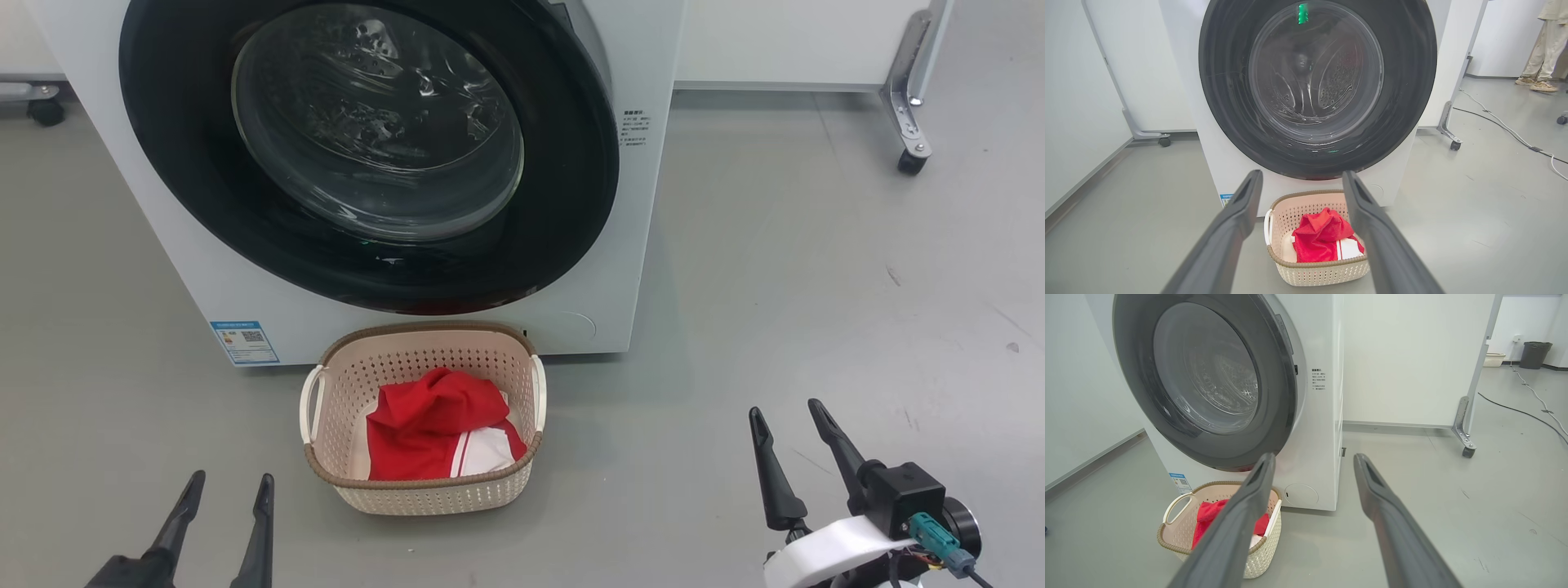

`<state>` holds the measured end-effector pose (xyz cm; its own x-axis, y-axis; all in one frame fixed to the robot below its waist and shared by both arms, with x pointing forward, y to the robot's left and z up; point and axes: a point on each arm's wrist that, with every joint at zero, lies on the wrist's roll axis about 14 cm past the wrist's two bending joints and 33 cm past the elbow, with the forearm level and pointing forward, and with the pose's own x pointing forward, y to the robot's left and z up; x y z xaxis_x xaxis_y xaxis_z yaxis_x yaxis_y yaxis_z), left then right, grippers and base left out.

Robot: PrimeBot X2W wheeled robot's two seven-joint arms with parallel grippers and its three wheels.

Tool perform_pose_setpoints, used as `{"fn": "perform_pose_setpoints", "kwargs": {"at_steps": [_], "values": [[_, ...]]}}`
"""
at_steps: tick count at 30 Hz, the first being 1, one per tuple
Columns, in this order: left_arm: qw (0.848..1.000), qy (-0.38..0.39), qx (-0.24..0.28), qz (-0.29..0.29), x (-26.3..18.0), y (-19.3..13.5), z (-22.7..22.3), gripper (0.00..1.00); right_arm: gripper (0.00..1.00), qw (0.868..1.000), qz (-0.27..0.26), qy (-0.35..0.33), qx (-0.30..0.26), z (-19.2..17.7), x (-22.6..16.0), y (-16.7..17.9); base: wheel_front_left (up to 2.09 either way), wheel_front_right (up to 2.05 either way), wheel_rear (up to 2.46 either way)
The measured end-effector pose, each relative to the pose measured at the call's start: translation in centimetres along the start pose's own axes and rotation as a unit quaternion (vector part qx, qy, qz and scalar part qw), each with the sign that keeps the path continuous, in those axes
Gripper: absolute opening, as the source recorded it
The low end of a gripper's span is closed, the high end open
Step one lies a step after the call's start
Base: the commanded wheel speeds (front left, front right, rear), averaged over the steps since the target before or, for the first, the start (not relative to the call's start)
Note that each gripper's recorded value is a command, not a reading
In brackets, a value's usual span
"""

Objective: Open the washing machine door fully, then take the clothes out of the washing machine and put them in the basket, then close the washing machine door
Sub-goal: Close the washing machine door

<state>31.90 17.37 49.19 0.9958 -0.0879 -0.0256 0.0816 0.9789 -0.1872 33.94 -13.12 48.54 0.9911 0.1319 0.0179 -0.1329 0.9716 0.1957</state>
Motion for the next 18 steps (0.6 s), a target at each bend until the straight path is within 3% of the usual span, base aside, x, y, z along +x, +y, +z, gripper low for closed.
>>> {"fn": "perform_pose_setpoints", "kwargs": {"at_steps": [18], "values": [[1.0,-0.003,-0.003,0.013,-0.11,-0.5,-0.31,1.0,1.0,1.0,0.0,0.002,-0.001,-0.16,-0.33,0.06,0.0,0.0,0.0]]}}
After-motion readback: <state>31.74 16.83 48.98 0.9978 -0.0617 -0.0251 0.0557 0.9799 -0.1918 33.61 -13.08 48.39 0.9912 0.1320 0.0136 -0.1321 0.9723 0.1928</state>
